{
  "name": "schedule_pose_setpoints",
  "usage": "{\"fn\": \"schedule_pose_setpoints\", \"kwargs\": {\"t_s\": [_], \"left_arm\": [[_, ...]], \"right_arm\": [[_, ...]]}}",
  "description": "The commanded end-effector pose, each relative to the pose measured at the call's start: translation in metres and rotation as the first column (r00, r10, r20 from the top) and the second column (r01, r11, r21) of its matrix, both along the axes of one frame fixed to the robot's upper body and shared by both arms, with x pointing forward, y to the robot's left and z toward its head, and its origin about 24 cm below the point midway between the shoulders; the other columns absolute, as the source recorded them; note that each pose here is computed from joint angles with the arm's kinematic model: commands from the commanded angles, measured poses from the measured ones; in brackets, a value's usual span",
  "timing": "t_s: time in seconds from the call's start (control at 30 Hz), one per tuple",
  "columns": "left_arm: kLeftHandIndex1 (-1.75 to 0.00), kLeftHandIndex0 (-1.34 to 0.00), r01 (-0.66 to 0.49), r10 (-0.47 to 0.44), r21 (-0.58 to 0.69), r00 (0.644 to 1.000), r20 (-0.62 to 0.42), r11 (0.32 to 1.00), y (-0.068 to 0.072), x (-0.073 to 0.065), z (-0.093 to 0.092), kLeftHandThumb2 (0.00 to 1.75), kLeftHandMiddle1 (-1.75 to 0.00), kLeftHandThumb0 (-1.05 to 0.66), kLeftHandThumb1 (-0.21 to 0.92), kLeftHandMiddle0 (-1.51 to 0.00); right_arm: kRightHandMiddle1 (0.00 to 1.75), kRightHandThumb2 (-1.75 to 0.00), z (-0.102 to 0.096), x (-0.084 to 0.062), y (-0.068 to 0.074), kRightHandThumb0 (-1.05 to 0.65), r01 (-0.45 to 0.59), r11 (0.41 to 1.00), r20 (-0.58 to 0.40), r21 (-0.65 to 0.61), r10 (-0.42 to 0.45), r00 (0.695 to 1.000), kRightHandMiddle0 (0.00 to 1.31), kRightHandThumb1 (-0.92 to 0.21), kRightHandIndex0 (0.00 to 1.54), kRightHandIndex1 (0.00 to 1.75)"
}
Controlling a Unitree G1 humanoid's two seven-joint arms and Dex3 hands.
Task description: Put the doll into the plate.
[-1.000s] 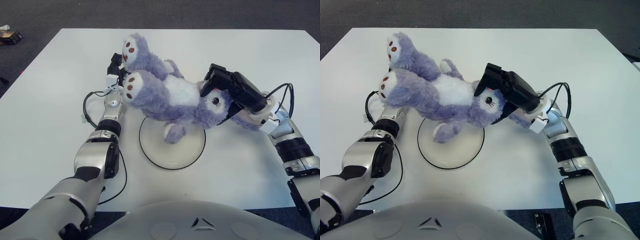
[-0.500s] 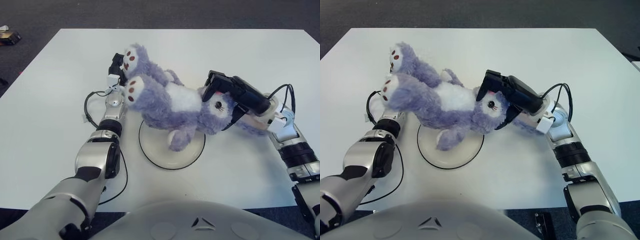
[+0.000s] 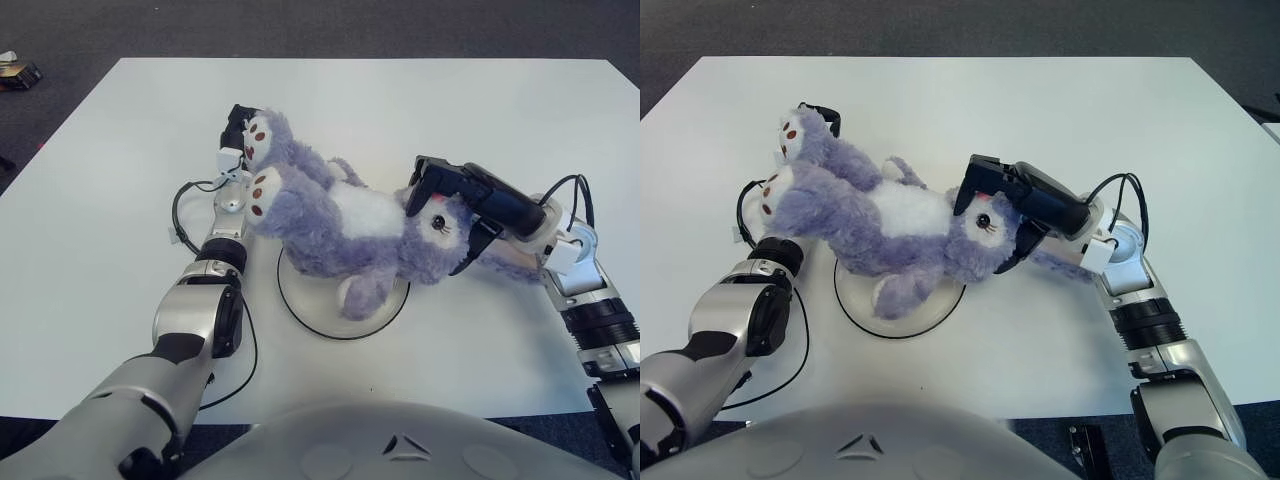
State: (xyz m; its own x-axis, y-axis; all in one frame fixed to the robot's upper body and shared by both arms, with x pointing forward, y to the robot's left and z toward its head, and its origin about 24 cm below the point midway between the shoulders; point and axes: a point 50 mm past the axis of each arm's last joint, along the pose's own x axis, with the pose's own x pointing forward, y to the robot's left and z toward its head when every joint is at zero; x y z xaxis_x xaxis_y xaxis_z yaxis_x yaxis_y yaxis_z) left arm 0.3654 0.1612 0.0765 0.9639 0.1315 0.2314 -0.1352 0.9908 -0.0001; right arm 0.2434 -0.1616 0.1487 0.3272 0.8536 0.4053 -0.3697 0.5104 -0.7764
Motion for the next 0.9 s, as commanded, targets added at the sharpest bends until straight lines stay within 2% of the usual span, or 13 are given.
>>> {"fn": "schedule_pose_setpoints", "kwargs": {"t_s": [0.0, 0.13, 0.27, 0.83, 0.87], "left_arm": [[-1.53, -0.41, -0.009, 0.009, 0.004, 1.0, 0.013, 1.0, 0.001, 0.001, 0.003, 0.32, -1.6, -0.35, 0.92, -0.82], [-1.53, -0.41, -0.004, 0.004, -0.001, 1.0, 0.017, 1.0, -0.001, 0.0, 0.003, 0.32, -1.61, -0.35, 0.92, -0.82], [-1.53, -0.42, -0.003, 0.003, -0.002, 1.0, 0.017, 1.0, -0.002, 0.0, 0.002, 0.32, -1.61, -0.35, 0.92, -0.82], [-1.52, -0.42, -0.001, 0.001, -0.004, 1.0, 0.02, 1.0, -0.004, -0.001, 0.002, 0.31, -1.62, -0.35, 0.92, -0.82], [-1.52, -0.42, 0.0, 0.0, -0.005, 1.0, 0.022, 1.0, -0.005, -0.001, 0.002, 0.31, -1.62, -0.35, 0.92, -0.82]], "right_arm": [[1.75, -1.03, 0.004, -0.001, -0.002, 0.0, 0.006, 1.0, 0.031, 0.006, -0.007, 0.999, 0.37, -0.48, 0.6, 1.45], [1.75, -1.03, -0.003, -0.006, -0.002, 0.0, -0.001, 1.0, -0.056, -0.009, 0.0, 0.998, 0.36, -0.48, 0.59, 1.47], [1.75, -1.03, -0.003, -0.007, -0.002, 0.0, -0.001, 1.0, -0.074, -0.018, -0.001, 0.997, 0.35, -0.48, 0.59, 1.48], [1.75, -0.98, -0.005, -0.012, -0.001, 0.0, -0.006, 0.999, -0.051, -0.034, 0.004, 0.999, 0.36, -0.51, 0.56, 1.45], [1.75, -0.98, -0.004, -0.012, 0.0, 0.0, 0.0, 0.999, -0.024, -0.048, -0.001, 1.0, 0.36, -0.51, 0.56, 1.45]]}}
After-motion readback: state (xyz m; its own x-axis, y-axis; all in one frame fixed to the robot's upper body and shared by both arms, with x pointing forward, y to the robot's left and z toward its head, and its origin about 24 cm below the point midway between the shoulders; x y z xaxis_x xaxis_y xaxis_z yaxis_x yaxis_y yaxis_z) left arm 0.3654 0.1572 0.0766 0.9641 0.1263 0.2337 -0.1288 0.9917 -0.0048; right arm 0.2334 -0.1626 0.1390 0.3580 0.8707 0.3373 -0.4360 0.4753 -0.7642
